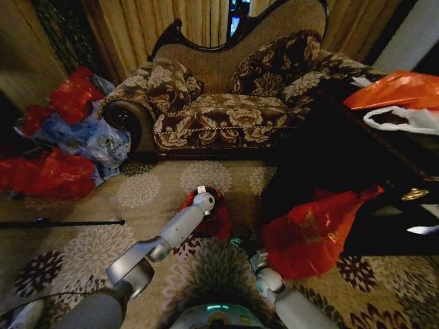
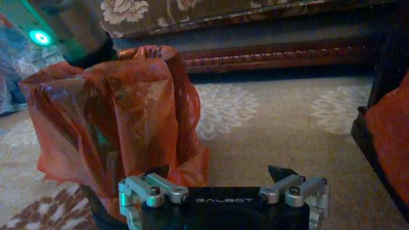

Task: Place a garbage bag over the trash bin.

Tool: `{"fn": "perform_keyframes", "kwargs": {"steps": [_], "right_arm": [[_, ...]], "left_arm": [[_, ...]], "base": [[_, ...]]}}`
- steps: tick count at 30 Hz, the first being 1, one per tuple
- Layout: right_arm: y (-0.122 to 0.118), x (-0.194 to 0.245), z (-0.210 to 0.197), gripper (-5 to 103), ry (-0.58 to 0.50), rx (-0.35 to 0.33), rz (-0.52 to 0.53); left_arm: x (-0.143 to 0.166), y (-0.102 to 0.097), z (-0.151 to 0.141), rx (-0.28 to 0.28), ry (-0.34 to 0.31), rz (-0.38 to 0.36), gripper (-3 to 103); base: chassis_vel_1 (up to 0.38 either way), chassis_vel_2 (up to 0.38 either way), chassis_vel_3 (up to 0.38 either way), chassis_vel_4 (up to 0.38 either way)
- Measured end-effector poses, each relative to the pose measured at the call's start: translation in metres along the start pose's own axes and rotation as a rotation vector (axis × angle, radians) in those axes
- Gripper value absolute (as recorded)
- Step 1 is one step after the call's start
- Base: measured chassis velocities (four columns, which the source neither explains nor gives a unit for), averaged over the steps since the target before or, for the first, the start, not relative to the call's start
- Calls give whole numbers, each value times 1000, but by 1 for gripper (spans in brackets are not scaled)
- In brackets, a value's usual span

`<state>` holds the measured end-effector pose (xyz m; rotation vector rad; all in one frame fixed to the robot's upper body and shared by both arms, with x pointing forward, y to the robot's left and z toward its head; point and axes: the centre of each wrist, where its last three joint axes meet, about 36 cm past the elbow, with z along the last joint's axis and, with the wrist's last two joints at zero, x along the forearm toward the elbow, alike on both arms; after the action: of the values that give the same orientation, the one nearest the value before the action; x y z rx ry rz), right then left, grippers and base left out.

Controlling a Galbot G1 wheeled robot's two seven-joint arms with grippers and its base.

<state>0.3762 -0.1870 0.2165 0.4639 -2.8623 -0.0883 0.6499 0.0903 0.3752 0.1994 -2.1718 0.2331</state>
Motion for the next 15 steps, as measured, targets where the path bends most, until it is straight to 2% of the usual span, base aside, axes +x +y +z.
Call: {"fn": "perform_keyframes", "kwargs": {"steps": [9,15], "right_arm": [[-5,3,-2,100,-1,7,8],[-3,8,-3,100,-3,3,3]], "left_arm": [[-22,-17,29,-32,38,-13,0],[-30,-23,32,-25,49,-5,0]], "base": [[0,0,0,0],[0,0,0,0]]}}
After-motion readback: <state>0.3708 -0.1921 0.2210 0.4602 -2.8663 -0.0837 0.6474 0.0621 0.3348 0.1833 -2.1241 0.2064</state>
